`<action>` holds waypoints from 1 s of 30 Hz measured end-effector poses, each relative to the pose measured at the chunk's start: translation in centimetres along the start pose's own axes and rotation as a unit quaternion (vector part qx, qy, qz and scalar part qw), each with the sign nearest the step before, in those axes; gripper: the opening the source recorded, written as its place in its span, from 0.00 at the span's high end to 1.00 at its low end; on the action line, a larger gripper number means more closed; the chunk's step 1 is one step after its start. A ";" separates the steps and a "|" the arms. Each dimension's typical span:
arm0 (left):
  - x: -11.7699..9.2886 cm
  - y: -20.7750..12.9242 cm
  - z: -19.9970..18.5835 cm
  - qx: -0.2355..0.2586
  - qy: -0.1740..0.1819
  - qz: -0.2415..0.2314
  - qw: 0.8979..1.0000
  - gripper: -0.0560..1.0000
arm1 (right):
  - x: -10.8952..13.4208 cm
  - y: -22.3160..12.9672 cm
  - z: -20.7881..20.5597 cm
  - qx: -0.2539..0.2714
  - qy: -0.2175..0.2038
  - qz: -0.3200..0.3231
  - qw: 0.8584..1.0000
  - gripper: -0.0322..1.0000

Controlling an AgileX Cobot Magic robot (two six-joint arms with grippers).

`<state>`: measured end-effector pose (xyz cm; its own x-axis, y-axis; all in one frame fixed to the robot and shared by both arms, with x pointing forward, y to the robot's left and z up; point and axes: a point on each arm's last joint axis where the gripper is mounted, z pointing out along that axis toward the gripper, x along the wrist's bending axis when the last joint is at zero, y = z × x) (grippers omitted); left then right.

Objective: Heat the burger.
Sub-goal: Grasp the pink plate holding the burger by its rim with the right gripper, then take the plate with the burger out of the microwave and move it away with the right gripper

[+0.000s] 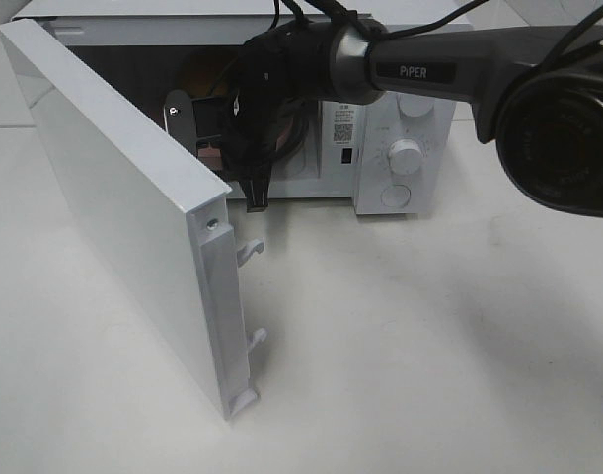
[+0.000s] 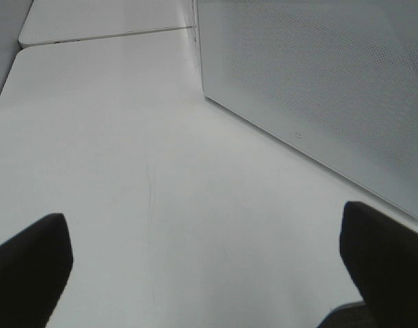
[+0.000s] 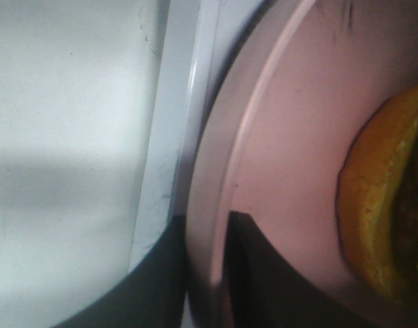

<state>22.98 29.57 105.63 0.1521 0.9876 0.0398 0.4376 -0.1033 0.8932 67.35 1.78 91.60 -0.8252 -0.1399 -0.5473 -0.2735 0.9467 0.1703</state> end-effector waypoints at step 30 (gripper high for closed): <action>0.0 0.0 0.0 0.000 0.000 0.000 1.000 0.01 | 1.7 -0.9 -3.4 -0.016 -0.015 -0.058 0.998 0.83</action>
<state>22.98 29.57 105.63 0.1521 0.9876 0.0398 0.4376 -0.1033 0.8932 64.54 -0.31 93.31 -0.7719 -0.2391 -0.5891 -0.3824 0.9148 0.1297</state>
